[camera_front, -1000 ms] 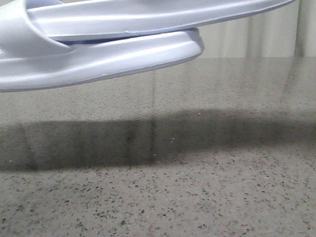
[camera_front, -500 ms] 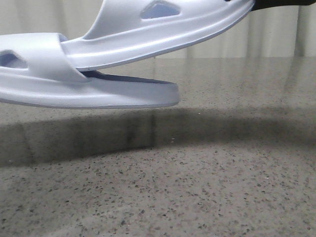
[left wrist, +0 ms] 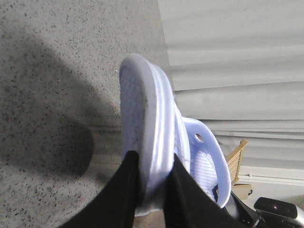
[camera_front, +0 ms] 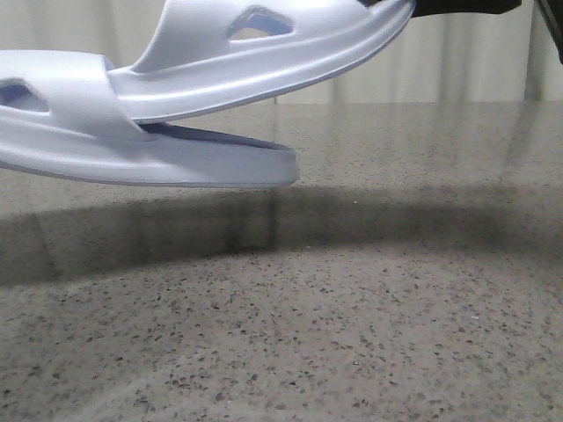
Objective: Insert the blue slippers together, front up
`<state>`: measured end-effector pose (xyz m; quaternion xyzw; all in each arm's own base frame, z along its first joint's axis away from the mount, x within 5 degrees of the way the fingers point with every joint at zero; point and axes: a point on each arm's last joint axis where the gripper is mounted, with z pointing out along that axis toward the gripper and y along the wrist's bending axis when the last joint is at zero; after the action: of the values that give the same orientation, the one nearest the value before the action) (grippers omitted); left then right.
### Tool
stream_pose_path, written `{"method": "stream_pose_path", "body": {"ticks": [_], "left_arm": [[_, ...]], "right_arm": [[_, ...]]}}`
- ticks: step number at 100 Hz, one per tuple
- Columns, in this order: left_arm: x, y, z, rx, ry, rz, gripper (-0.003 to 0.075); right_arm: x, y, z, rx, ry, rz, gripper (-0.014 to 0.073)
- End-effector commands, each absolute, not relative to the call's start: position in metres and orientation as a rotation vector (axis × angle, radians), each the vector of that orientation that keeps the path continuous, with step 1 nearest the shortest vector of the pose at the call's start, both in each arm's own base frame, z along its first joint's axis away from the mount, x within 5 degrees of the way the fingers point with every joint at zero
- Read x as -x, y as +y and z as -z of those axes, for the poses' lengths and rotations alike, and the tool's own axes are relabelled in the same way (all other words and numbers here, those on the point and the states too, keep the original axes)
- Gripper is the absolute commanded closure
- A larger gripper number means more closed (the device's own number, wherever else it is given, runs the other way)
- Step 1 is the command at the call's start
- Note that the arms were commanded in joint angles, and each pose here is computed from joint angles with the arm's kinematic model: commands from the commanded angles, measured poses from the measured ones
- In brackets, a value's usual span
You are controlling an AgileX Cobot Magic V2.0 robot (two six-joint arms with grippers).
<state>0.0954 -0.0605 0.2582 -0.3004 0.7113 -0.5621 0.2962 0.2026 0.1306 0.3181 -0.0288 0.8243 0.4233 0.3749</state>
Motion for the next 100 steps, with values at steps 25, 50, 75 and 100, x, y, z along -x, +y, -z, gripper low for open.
{"method": "stream_pose_path", "body": {"ticks": [25, 50, 75, 100], "left_arm": [[-0.087, -0.074, -0.279, 0.712, 1.893, 1.762, 0.0704], [-0.087, -0.074, -0.279, 0.704, 1.891, 1.752, 0.0704], [-0.087, -0.073, -0.279, 0.704, 1.889, 1.747, 0.0704], [-0.089, -0.072, -0.278, 0.725, 1.876, 1.723, 0.0704]], "right_arm": [[-0.187, 0.145, -0.33, 0.266, 2.094, -1.217, 0.0701], [-0.192, 0.136, -0.33, 0.343, 2.05, -1.0, 0.0522], [-0.191, 0.128, -0.338, 0.322, 1.983, -0.904, 0.0205], [-0.177, 0.111, -0.361, 0.337, 1.831, -0.762, 0.0198]]}}
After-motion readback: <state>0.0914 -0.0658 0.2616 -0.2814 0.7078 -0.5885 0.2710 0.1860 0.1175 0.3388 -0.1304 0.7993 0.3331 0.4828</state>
